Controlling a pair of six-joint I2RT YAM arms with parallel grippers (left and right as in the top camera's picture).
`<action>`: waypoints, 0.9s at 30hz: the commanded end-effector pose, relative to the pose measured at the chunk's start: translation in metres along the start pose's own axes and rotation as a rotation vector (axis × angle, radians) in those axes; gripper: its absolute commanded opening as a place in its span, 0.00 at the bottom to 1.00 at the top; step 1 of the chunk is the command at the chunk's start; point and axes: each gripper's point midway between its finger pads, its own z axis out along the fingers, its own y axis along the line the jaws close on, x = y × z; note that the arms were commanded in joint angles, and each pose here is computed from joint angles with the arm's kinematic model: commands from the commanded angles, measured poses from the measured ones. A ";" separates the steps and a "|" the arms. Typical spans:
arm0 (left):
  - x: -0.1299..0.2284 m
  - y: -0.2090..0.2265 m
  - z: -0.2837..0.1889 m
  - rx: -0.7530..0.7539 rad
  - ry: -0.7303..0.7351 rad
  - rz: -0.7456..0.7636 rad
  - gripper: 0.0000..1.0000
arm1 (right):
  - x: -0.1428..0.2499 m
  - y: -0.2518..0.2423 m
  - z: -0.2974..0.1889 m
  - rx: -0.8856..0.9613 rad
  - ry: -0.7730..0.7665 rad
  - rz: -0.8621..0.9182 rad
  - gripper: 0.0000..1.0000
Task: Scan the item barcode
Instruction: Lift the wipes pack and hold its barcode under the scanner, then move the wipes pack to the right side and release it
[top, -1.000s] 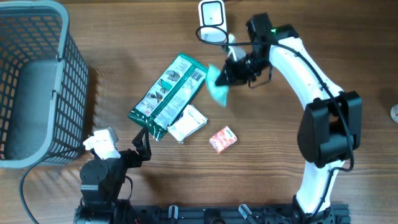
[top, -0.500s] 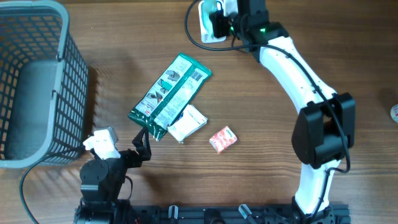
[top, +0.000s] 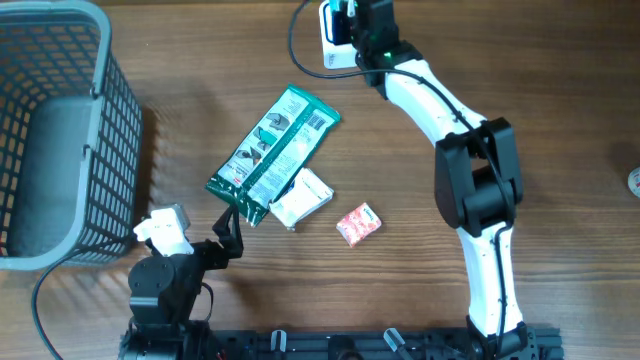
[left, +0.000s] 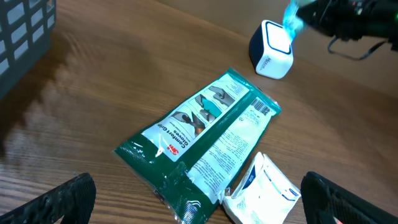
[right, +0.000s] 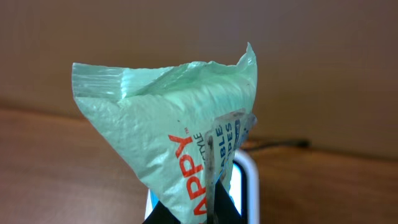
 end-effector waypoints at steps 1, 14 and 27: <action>0.000 0.003 0.000 -0.016 -0.007 -0.011 1.00 | -0.026 -0.023 -0.011 0.256 -0.068 -0.073 0.04; -0.001 0.004 0.000 -0.016 -0.008 -0.011 1.00 | -0.004 -0.229 -0.116 0.906 0.260 -0.055 0.04; -0.001 0.004 0.000 -0.016 -0.008 -0.011 1.00 | 0.123 -0.491 -0.236 1.065 0.569 0.473 0.05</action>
